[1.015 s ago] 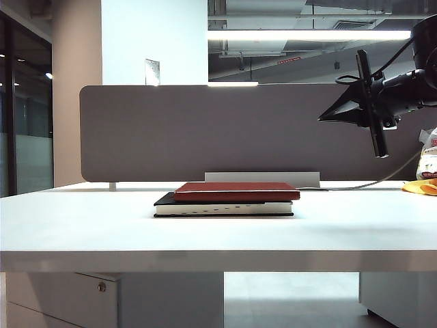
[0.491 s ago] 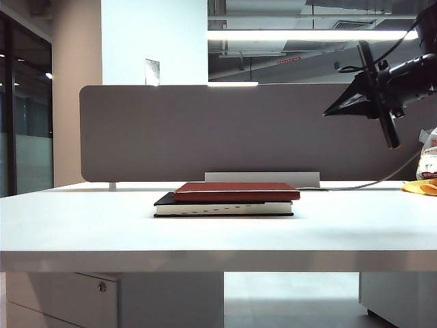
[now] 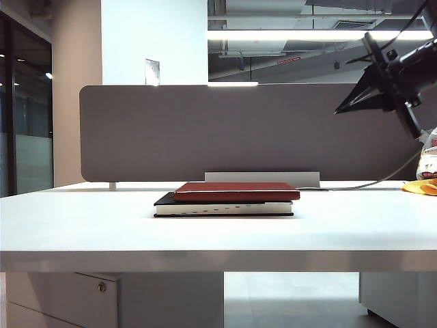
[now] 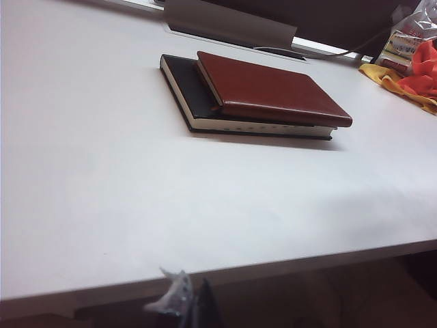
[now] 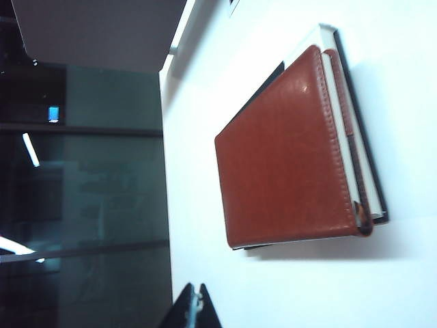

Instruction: Pick up the red book and place it on top of the black book.

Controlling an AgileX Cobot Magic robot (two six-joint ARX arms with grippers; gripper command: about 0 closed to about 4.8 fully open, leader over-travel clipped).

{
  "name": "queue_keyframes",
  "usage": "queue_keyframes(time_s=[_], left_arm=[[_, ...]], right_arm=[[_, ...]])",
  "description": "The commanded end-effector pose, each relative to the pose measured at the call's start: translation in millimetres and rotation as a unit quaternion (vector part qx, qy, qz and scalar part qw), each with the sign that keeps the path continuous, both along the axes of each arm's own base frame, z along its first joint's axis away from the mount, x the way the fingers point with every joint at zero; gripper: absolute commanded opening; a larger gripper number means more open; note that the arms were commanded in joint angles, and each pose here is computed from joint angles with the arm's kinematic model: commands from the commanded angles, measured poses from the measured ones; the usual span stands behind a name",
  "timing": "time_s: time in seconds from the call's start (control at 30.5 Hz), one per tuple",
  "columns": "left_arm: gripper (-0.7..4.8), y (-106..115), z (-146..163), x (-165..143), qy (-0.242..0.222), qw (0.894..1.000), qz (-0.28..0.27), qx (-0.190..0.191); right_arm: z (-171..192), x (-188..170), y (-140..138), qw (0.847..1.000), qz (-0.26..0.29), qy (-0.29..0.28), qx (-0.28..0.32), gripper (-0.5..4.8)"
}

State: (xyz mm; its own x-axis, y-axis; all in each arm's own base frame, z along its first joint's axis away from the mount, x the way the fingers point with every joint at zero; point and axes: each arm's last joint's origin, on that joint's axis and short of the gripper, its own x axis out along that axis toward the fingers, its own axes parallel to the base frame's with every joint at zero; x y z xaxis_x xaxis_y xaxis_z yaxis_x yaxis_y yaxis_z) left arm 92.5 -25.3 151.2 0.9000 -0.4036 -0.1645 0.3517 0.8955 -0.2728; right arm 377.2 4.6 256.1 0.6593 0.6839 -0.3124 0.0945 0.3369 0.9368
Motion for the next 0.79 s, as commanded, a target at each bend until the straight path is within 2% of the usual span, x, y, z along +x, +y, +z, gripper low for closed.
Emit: queue_keyframes(time_s=[0.03,0.79], left_arm=[[0.18,0,-1,-1,0.009,1.000,-0.003,0.001],[0.18,0,-1,-1,0.009,1.000,-0.006,0.000]], right_arm=[[11,-8,-5,1.000,-0.009,-0.010,-0.022,-0.01],[66,-79,-18,0.989,-0.033,-0.026,-0.140,-0.01]])
